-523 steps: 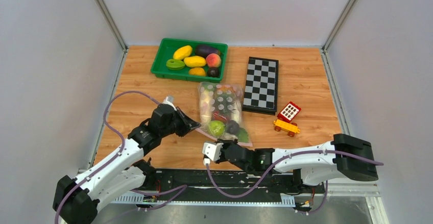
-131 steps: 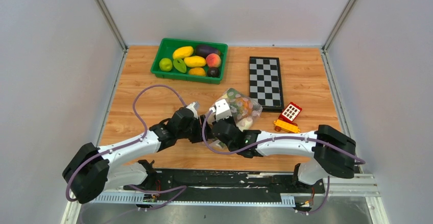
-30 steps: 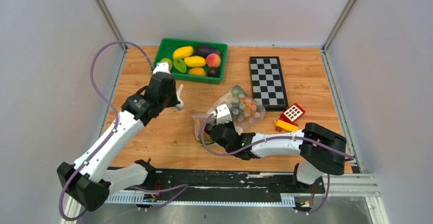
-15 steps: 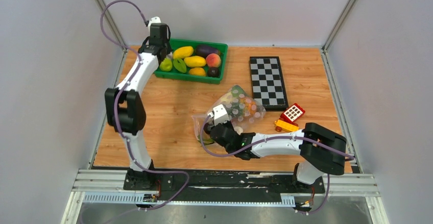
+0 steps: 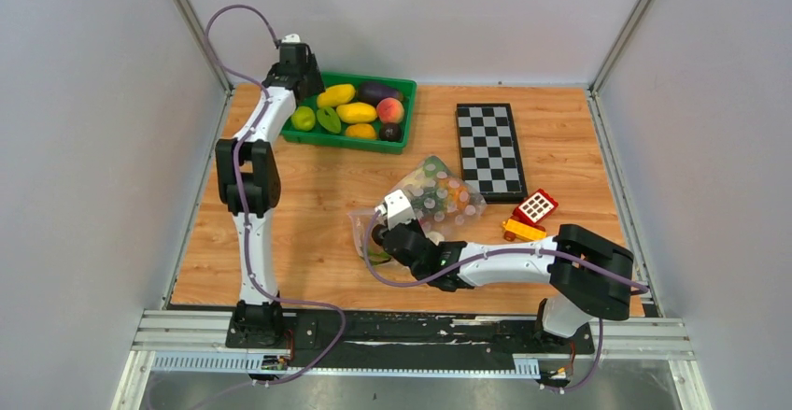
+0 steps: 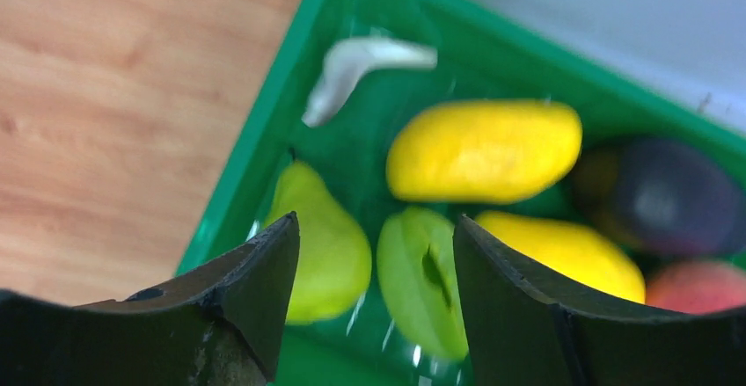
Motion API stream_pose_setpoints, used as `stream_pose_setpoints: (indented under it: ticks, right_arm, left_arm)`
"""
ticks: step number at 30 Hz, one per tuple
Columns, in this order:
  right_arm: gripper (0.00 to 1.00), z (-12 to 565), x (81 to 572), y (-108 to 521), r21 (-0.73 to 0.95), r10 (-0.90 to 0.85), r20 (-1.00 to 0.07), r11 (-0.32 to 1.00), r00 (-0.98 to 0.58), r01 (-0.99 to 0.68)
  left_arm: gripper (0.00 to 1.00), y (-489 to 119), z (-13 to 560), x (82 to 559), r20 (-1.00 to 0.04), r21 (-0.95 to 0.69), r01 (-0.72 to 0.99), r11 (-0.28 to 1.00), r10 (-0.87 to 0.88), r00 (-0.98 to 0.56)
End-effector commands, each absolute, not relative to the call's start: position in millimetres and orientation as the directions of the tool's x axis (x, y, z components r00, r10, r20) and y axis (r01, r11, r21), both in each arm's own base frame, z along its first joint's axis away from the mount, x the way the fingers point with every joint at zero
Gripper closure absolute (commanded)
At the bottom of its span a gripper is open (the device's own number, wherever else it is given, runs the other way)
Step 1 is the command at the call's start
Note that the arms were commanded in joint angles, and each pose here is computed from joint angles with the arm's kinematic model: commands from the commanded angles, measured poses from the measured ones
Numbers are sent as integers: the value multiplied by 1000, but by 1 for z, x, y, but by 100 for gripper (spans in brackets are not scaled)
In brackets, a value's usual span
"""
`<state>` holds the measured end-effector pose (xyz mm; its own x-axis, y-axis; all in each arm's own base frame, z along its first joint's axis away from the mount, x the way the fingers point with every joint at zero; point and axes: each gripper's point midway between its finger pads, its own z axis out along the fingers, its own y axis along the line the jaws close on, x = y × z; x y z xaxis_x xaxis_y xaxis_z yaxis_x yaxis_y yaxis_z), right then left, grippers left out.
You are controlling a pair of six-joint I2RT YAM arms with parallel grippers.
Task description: Open the zip-top bag and remove the fake food
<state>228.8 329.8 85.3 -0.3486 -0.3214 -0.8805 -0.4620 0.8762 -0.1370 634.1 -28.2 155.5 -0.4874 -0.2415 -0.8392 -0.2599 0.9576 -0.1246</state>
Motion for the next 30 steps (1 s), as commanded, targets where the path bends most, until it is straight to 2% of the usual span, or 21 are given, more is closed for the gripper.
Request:
stream_pose_setpoints:
  ticks: [1, 7, 18, 23, 30]
  right_arm:
    - [100, 109, 233, 340, -91, -266, -907, 881, -326, -464]
    - [100, 115, 235, 334, -107, -265, -911, 892, -316, -440]
    - [100, 129, 237, 331, -93, -238, -923, 901, -302, -424]
    - [100, 131, 236, 332, -80, -227, -925, 900, -304, -428]
    - [100, 128, 236, 330, -79, -228, -922, 902, -313, -424]
  left_arm:
    - [27, -42, 216, 594, -845, -221, -188, 957, -285, -453]
    - [22, -75, 209, 504, -749, -359, -122, 925, -364, -554]
    - [20, -137, 189, 319, -676, -430, 57, 901, -280, -681]
    - [20, -164, 172, 262, -607, -511, 97, 854, -279, -744]
    - [21, -204, 136, 210, -455, -656, 39, 754, -353, -818]
